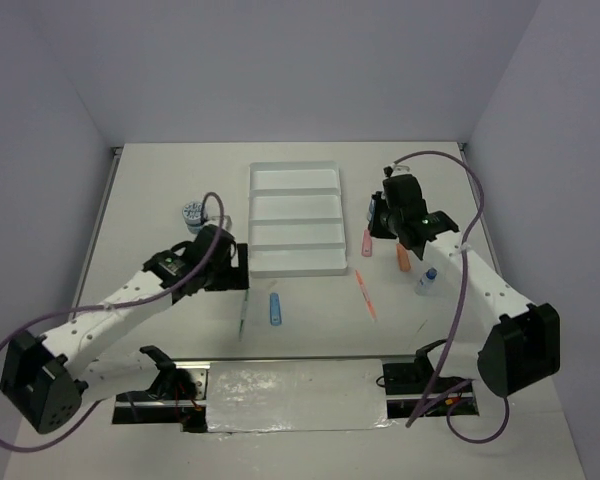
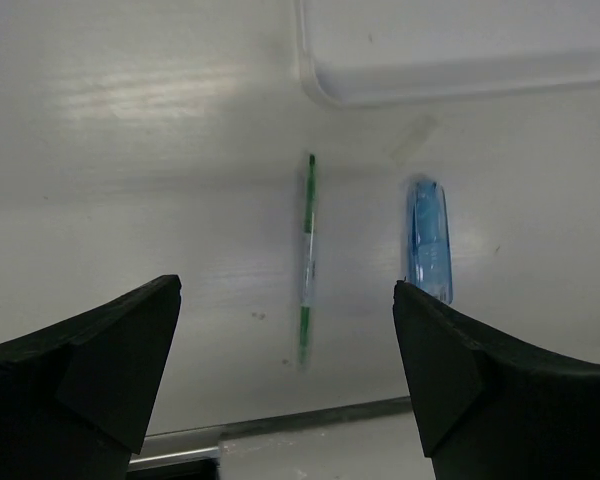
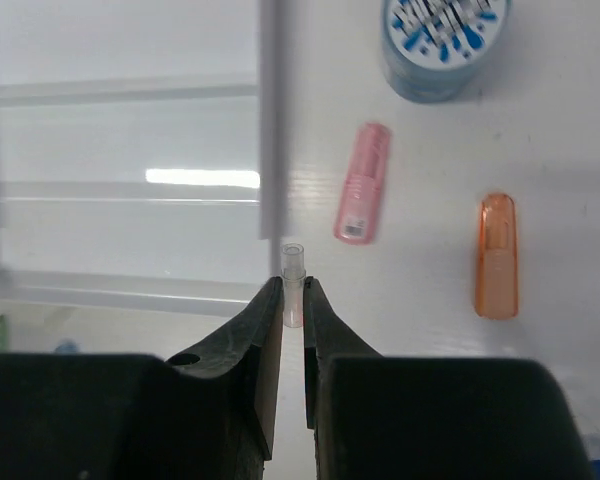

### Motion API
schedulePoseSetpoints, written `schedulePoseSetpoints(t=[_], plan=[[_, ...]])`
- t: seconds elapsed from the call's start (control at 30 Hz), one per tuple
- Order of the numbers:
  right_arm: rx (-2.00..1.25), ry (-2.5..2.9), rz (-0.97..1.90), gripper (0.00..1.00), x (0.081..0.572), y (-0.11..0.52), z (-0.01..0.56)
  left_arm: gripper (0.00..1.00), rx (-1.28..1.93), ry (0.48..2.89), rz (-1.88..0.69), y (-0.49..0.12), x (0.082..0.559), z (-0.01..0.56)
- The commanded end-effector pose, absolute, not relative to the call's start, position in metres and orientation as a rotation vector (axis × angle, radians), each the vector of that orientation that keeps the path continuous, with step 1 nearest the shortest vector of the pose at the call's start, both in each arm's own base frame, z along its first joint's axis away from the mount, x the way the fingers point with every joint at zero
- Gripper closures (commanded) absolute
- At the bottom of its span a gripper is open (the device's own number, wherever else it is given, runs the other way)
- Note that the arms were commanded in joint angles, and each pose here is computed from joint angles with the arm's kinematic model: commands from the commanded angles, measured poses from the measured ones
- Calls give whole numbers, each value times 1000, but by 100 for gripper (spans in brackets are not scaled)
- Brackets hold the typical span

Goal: Sort the stationery into containers
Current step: Pick up the pen cap from the center of the board, then pick up the pen from the center of the board.

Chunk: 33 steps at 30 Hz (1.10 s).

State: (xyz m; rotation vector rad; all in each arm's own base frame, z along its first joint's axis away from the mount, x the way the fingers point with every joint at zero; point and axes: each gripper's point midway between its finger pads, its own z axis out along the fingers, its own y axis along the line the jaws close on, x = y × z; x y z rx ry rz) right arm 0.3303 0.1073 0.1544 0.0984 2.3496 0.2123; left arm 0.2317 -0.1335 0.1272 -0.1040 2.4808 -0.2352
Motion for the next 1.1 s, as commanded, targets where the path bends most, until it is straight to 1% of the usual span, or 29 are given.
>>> schedulePoseSetpoints(t=[0.0, 0.1, 0.13, 0.23, 0.33, 0.5, 0.63, 0.77, 0.8, 0.87, 0.9, 1.0, 1.03, 1.07], plan=[[59, 2289, 238, 100, 319, 120, 186, 1, -119, 2557, -199, -153, 215, 98], [-5, 2240, 301, 100, 306, 140, 205, 1, -110, 2630, -158, -154, 199, 62], [-29, 2227, 325, 100, 302, 147, 209, 2, -113, 2634, -193, -159, 198, 56], [-112, 2183, 395, 100, 293, 164, 221, 9, -99, 2685, -200, -161, 188, 30], [-144, 2161, 424, 100, 288, 171, 225, 18, -66, 2710, -177, -163, 186, 19], [-166, 2150, 441, 100, 286, 176, 223, 20, 1, 2740, -133, -167, 182, 8], [-167, 2154, 441, 100, 286, 177, 220, 26, 22, 2756, -94, -165, 179, 2], [-168, 2152, 436, 100, 287, 177, 220, 43, 6, 2765, -77, -160, 174, -1], [-175, 2155, 431, 100, 287, 177, 218, 46, -4, 2767, -76, -159, 172, -2], [-174, 2153, 428, 100, 287, 176, 219, 56, -12, 2768, -73, -157, 170, -3], [-176, 2151, 429, 100, 287, 176, 220, 58, -19, 2776, -67, -155, 168, -6], [-188, 2138, 449, 100, 285, 179, 222, 72, -22, 2790, -52, -151, 164, -13], [-189, 2127, 458, 100, 285, 179, 223, 84, -21, 2803, -40, -150, 162, -16], [-195, 2124, 469, 100, 284, 180, 223, 91, -16, 2810, -30, -149, 161, -18]])
